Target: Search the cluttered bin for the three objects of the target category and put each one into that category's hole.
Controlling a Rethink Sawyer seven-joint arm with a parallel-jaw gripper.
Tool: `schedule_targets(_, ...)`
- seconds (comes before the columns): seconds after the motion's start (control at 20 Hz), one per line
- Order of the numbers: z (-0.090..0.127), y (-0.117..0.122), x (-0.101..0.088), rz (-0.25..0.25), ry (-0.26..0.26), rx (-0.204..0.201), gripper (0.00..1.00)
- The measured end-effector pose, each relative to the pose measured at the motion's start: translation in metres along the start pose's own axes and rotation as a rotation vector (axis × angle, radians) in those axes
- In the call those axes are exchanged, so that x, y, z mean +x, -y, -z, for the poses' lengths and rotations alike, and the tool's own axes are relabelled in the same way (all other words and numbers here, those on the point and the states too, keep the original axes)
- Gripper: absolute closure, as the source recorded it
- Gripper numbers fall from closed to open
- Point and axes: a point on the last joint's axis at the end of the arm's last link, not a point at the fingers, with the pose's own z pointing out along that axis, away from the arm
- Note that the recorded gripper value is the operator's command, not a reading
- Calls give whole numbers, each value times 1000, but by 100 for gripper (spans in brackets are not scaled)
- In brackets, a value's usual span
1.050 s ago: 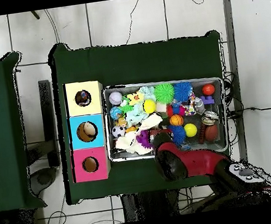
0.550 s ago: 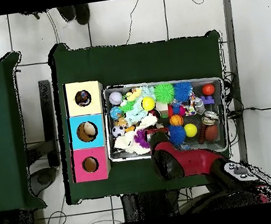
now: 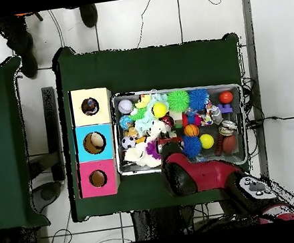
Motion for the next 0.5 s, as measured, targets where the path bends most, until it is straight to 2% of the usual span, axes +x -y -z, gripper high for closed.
schedule_targets(0.25, 18, -3, -32, 55, -2, 23, 100)
schedule_targets(0.5, 41, 12, -61, 61, -48, 53, 100)
